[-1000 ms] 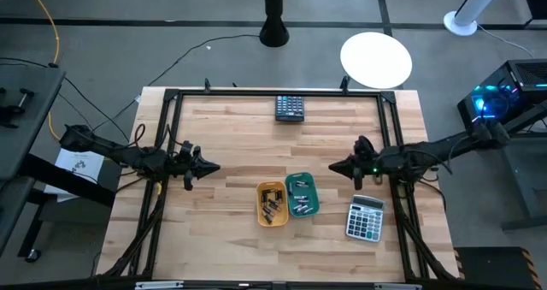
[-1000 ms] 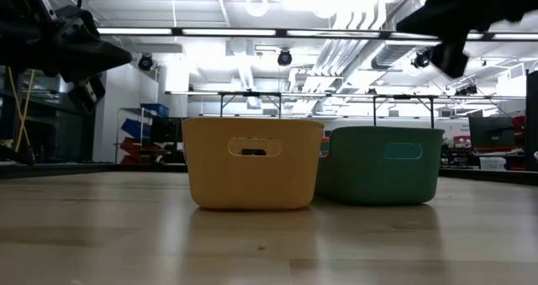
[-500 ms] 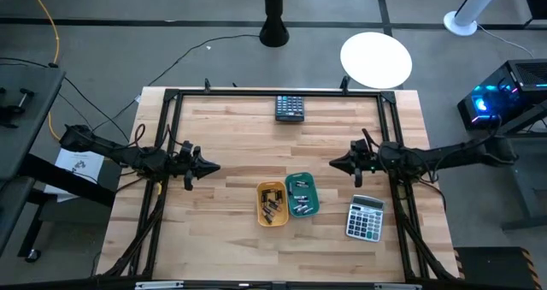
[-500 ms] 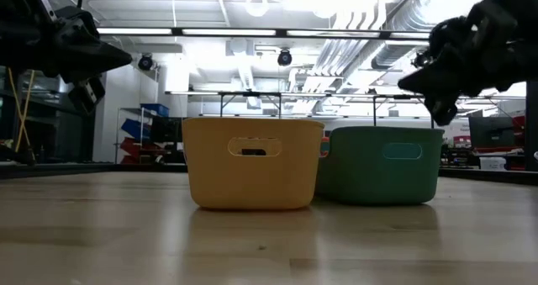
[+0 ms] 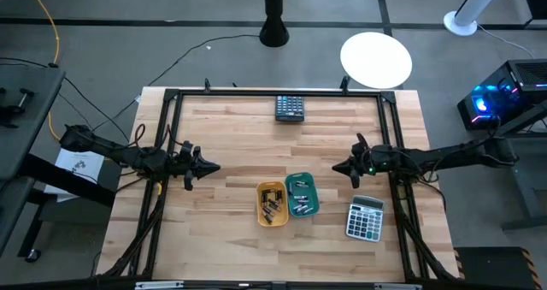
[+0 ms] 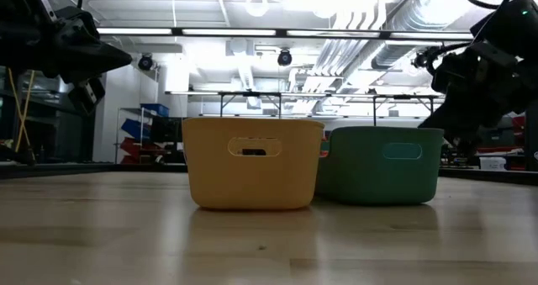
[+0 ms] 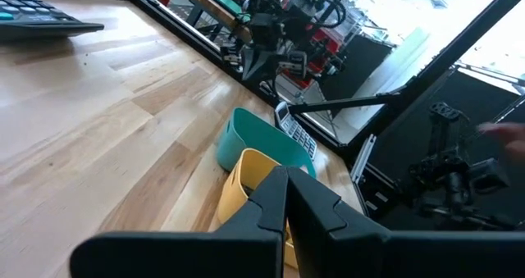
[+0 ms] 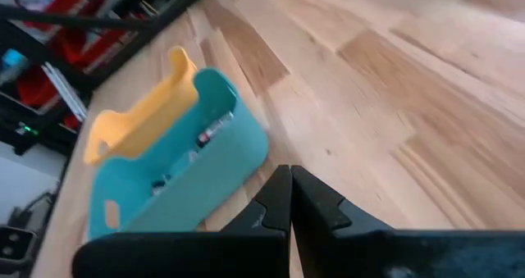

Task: Sort batteries
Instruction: Return to Home Position

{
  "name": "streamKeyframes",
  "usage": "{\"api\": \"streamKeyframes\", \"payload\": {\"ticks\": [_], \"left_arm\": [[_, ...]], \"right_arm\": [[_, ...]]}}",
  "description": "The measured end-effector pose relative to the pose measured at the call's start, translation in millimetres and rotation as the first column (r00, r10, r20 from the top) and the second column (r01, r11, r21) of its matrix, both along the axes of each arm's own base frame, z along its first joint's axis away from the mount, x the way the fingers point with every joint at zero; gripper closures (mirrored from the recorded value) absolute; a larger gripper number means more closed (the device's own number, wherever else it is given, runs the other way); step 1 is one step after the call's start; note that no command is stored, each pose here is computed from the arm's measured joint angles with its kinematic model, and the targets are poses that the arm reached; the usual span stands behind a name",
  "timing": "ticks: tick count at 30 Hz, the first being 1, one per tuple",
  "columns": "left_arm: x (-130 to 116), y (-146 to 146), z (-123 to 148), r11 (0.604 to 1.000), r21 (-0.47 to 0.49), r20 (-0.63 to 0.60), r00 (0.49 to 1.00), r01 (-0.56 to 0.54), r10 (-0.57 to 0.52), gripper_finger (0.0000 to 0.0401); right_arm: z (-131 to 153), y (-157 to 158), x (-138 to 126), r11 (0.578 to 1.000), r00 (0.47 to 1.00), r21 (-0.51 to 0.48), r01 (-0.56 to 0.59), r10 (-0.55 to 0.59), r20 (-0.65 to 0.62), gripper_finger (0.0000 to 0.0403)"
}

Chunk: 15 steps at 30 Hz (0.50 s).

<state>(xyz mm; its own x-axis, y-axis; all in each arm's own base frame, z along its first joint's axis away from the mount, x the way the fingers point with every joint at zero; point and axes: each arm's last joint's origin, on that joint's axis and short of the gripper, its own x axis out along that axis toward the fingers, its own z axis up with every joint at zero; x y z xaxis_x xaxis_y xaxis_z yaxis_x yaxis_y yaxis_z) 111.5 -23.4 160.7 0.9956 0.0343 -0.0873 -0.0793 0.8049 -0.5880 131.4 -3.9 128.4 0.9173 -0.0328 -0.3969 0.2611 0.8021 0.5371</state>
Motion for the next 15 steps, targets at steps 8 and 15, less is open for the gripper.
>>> {"api": "streamKeyframes", "payload": {"ticks": [8,15], "left_arm": [[0,0,0,1.0,0.001,-0.002,1.0,0.0,0.0,0.0401],[0,0,0,1.0,0.002,-0.004,1.0,0.0,0.0,0.0401]], "right_arm": [[0,0,-8,1.0,1.0,0.0,0.0,0.0,-0.002,0.0403],[12,1,-17,1.0,0.994,-0.003,0.0,0.0,0.109,0.0402]]}}
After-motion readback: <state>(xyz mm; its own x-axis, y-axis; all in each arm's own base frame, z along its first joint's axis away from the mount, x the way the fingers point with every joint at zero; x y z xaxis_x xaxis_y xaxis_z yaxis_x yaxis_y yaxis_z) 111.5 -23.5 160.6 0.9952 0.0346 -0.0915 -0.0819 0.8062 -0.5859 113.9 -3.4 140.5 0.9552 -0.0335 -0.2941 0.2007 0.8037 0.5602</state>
